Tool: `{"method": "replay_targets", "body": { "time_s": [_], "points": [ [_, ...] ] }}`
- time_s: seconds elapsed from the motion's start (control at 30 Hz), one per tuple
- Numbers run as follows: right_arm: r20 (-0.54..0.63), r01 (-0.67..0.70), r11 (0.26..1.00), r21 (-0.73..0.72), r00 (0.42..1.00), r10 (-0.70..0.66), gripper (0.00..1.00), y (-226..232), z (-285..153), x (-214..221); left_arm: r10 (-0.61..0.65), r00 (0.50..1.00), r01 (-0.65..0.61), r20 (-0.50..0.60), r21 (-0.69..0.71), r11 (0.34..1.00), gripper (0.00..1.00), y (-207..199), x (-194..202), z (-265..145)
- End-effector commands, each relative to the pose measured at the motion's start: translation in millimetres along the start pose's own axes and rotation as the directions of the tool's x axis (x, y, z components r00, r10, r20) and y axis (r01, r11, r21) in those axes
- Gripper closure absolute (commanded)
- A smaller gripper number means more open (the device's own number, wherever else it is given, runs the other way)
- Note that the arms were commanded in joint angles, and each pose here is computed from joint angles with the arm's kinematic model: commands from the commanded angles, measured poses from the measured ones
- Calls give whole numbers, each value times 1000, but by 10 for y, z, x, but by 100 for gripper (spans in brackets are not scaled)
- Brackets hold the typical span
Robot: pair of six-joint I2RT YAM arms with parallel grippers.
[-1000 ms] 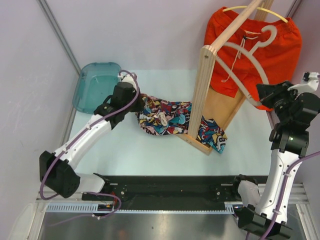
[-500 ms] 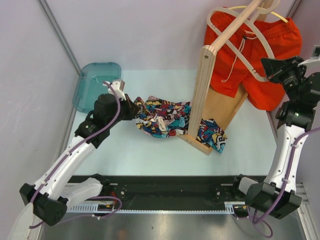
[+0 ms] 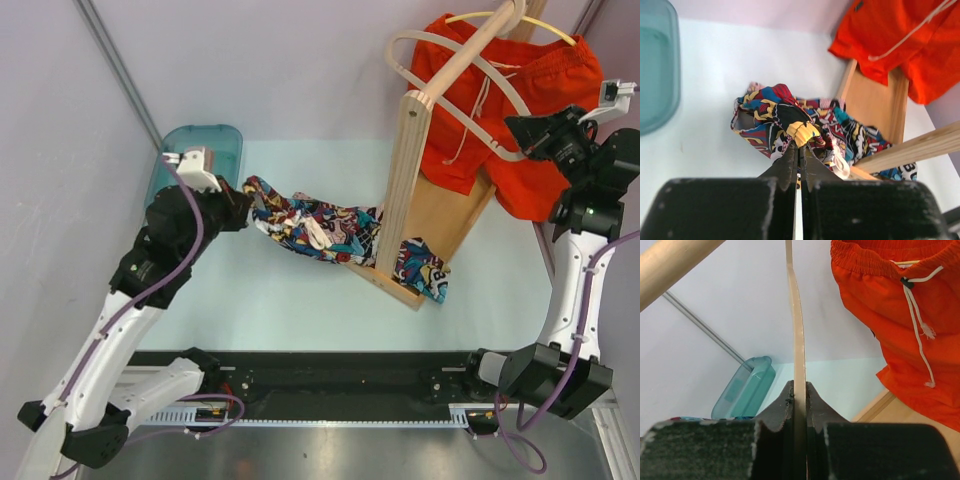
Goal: Remove the shorts from the hanger
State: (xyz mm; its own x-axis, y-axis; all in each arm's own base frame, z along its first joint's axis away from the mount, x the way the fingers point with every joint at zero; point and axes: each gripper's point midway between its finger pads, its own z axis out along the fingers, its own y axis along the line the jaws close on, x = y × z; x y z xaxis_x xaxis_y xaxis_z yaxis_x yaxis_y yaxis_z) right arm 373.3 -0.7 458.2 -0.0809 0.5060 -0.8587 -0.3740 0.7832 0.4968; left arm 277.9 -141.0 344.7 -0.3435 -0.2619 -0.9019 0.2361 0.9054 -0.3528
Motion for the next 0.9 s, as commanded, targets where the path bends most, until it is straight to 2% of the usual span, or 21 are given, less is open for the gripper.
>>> {"method": "replay_targets", "body": {
  "time_s": [0.0, 0.07, 0.13, 0.17, 0.23, 0.27, 0.3, 0.37, 0.5, 0.57, 0.6, 0.63, 0.73, 0.87],
  "points": [
    [-1, 65, 995, -71, 998, -65, 100, 139, 40, -146, 30, 985, -28, 172, -12, 1000, 100, -60, -636, -339],
    [-3, 56, 997, -52, 998, -57, 99, 103, 41, -145, 46, 976, -40, 212, -29, 999, 100, -66, -835, -443],
    [-20, 23, 1000, 3, 1000, -23, 82, 24, 18, -82, 74, 969, -57, 237, -78, 995, 100, -1, -965, -530],
    [-27, 16, 1000, 25, 1000, -15, 63, 1, 13, -51, 77, 959, -55, 274, -86, 995, 100, -16, -1121, -622],
    [-43, -44, 990, 137, 998, 50, 49, -155, -22, 65, 98, 941, -61, 324, -123, 991, 100, 19, -1318, -734],
    [-57, -64, 984, 166, 996, 74, 38, -136, -26, 152, 104, 936, -66, 335, -125, 990, 100, 11, -1364, -747],
    [-77, -89, 964, 250, 991, 111, 34, -246, -64, 291, 108, 934, -71, 340, -122, 990, 100, -7, -1394, -746],
    [-118, -87, 951, 296, 985, 127, 25, -228, -82, 507, 112, 937, -91, 332, -77, 993, 100, -105, -1396, -701],
    [-173, -80, 885, 459, 969, 177, 18, -451, -295, 794, 119, 973, -130, 198, 47, 990, 100, -350, -1088, -271],
    [-172, -75, 859, 507, 967, 186, 15, -501, -403, 828, 128, 984, -143, 121, 123, 982, 100, -477, -886, -74],
    [-160, -76, 832, 550, 968, 193, 14, -541, -506, 853, 134, 988, -146, 72, 206, 968, 100, -613, -754, -14],
    [-154, -79, 819, 568, 968, 200, 13, -560, -555, 877, 133, 991, -131, 9, 222, 966, 100, -635, -573, 157],
    [-136, -80, 785, 614, 969, 205, 10, -589, -737, 946, 144, 987, -119, -77, 266, 956, 100, -749, -169, 381],
    [-163, -67, 781, 621, 964, 212, 9, -562, -882, 1143, 178, 961, -103, -214, 321, 941, 100, -951, 460, 665]
  ]
}}
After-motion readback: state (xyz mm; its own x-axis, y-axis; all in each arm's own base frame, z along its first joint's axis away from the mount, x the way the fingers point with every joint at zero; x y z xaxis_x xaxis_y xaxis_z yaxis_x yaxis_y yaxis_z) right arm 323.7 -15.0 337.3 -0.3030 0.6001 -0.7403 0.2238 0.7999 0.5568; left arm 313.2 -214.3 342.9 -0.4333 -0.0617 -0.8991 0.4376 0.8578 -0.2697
